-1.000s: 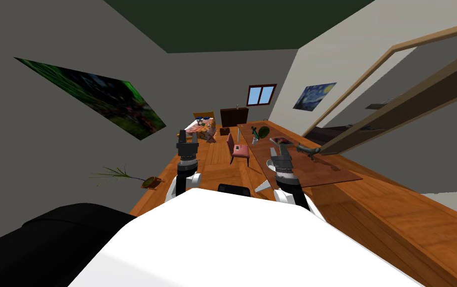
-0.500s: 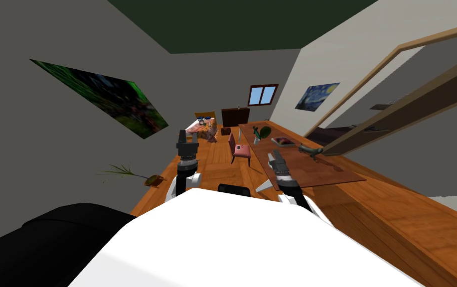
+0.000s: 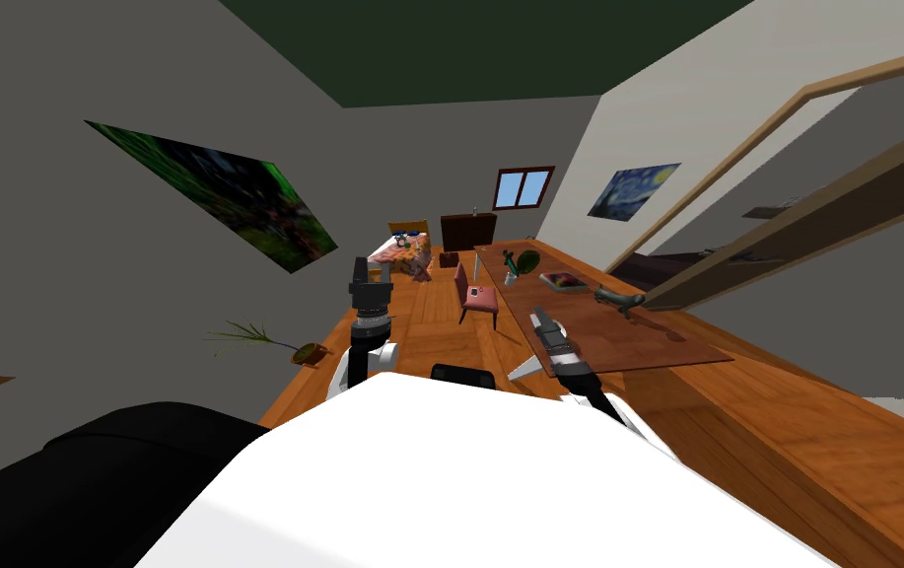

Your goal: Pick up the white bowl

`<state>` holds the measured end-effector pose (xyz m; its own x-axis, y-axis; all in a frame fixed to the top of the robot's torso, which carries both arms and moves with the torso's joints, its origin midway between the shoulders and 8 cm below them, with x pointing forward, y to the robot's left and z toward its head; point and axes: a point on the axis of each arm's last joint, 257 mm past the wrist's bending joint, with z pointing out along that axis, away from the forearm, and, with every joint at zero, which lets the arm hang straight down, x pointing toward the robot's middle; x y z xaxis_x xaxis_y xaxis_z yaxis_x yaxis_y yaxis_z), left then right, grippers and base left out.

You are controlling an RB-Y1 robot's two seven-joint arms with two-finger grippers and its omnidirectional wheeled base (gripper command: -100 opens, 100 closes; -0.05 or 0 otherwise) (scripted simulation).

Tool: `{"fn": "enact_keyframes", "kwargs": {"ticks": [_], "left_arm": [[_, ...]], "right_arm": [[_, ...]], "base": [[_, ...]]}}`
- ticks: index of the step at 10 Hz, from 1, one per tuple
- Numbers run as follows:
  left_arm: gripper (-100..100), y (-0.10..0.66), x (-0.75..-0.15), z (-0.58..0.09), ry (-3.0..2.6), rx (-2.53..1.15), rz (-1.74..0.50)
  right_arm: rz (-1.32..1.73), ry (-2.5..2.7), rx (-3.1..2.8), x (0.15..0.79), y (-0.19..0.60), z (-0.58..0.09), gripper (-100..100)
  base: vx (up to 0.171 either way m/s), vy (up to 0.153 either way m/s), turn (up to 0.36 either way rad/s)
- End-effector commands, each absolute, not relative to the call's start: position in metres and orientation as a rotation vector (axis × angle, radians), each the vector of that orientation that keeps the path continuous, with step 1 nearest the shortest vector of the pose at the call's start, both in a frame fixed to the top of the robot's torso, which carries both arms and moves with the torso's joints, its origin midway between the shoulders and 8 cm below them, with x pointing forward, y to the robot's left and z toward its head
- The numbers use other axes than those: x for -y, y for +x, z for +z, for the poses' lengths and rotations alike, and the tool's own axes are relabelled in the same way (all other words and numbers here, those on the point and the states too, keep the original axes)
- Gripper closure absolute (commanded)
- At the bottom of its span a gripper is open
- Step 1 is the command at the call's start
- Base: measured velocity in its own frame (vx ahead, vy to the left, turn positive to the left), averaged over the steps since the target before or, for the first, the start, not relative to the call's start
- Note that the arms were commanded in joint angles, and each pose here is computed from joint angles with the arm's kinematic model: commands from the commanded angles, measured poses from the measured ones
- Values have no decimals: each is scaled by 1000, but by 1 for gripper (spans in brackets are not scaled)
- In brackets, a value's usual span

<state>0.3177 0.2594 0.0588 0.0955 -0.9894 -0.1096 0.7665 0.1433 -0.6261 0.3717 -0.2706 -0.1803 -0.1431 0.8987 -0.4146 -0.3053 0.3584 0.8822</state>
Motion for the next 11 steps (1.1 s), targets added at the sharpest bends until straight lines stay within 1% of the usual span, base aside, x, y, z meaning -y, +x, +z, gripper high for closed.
{"fn": "enact_keyframes", "kwargs": {"ticks": [1,2,4,6,11], "left_arm": [[0,318,-259,59,-471,-583,-1374],[0,318,-259,59,-471,-583,-1374],[0,318,-259,59,-471,-583,-1374],[0,318,-259,59,-471,-583,-1374],[0,318,-259,59,-471,-583,-1374]], "right_arm": [[1110,602,-1397,282,372,-206,-100],[1108,600,-1401,283,371,-207,-100],[1054,588,-1479,294,368,-231,-100],[956,553,-1610,312,361,-270,-100],[807,507,-1781,350,344,-323,-100]], "base": [[-21,34,60],[-19,32,24],[-11,36,49],[-11,57,95],[0,50,64]]}}
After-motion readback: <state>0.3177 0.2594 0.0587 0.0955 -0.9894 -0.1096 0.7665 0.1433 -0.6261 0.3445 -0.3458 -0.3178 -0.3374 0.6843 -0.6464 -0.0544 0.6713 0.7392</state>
